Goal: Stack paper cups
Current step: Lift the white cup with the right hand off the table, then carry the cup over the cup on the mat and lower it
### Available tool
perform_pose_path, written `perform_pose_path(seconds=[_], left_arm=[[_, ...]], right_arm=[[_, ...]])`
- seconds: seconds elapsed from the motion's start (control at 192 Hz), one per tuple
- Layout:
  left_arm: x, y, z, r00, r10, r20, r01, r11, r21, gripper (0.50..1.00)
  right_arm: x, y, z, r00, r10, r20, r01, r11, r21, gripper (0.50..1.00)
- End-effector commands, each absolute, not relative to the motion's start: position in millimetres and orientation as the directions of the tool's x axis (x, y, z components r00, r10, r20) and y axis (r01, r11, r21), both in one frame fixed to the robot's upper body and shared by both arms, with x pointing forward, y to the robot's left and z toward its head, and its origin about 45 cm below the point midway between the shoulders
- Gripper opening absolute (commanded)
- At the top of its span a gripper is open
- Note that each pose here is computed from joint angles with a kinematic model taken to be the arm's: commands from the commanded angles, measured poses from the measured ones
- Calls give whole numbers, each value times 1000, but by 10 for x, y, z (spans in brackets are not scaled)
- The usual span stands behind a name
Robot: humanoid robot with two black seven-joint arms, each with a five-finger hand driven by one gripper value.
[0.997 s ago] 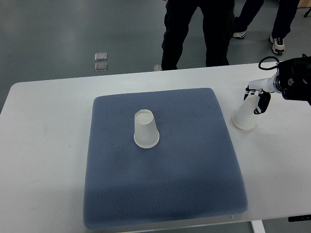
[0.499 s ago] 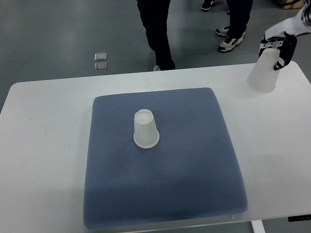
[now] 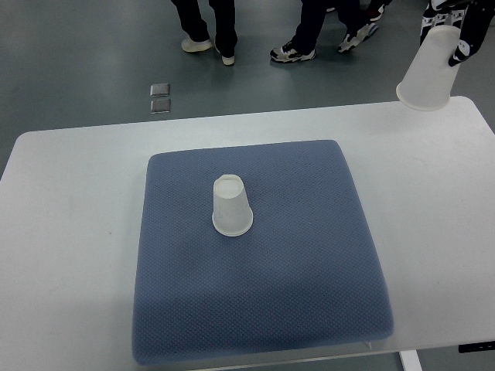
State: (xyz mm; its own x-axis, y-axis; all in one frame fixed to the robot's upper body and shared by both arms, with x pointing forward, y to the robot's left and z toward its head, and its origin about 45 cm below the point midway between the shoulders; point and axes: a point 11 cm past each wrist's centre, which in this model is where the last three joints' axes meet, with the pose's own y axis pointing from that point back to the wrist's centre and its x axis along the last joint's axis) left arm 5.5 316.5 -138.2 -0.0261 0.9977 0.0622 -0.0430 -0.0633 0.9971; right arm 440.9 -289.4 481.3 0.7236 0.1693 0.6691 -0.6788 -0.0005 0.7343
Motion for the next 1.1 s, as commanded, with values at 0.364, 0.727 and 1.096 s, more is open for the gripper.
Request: perform_pose_path(seconds=[0.364, 0.727, 1.096], left_arm=[[55, 3170, -1382, -28, 998, 63, -43, -65, 997, 1000], [56, 3175, -1381, -31, 997, 65, -43, -66, 997, 1000], [55, 3170, -1382, -30, 998, 63, -43, -65, 997, 1000]], right_arm=[[4313, -1534, 4927, 683, 240, 690, -654, -221, 724, 670], [4169, -711, 4751, 661, 289, 692, -612, -326, 721, 670], [4052, -326, 4530, 678, 278, 681, -568, -389, 725, 672]])
